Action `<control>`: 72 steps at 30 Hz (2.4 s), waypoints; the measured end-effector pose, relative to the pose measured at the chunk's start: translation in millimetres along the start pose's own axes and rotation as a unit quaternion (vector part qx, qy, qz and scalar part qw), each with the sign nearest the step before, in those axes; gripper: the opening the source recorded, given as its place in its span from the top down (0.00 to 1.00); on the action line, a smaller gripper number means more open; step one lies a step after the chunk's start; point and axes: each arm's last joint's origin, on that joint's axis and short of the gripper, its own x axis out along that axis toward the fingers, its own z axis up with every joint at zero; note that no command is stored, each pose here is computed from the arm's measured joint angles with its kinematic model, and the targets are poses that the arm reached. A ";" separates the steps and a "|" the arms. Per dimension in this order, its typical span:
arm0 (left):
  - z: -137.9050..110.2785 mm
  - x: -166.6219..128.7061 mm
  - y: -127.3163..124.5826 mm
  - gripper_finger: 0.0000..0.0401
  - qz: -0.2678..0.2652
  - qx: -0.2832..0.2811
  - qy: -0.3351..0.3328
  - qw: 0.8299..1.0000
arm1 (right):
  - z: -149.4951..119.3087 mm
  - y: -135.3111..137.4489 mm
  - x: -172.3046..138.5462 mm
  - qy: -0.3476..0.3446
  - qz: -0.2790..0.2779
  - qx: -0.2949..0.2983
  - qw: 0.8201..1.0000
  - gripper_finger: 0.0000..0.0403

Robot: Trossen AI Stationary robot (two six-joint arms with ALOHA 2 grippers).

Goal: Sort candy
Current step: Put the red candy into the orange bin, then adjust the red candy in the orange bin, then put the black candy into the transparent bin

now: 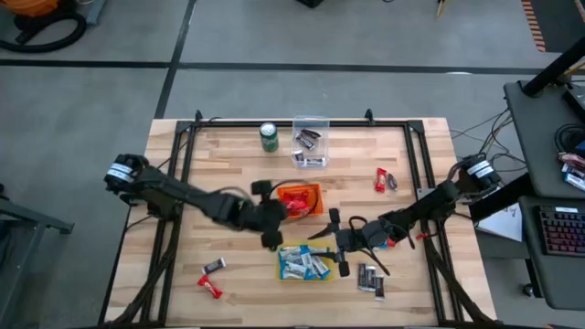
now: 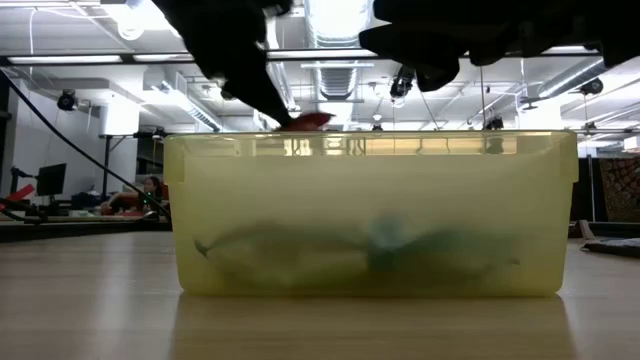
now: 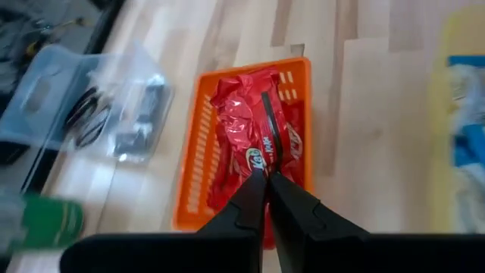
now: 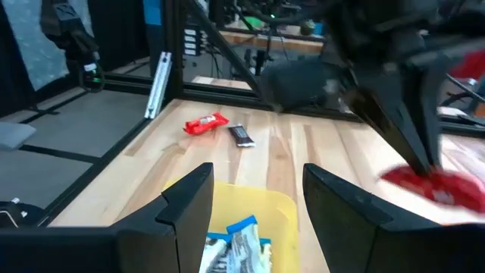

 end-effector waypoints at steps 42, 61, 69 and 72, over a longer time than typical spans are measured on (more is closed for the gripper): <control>-19.2 47.9 34.9 1.00 -0.096 0.101 0.092 0.986 | 18.7 -23.7 -94.7 0.276 -0.107 0.282 0.913 0.52; 7.4 -8.4 35.0 1.00 -0.114 0.061 -0.032 0.991 | 36.2 -52.1 -119.9 0.391 -0.326 0.381 0.772 0.52; 10.9 -52.0 16.4 1.00 -0.059 0.056 -0.113 0.990 | 25.3 -97.9 -116.9 0.489 -0.456 0.316 0.672 0.52; 8.3 -62.9 6.7 1.00 -0.041 0.048 -0.123 0.990 | 9.6 -117.4 -116.1 0.531 -0.470 0.305 0.636 0.52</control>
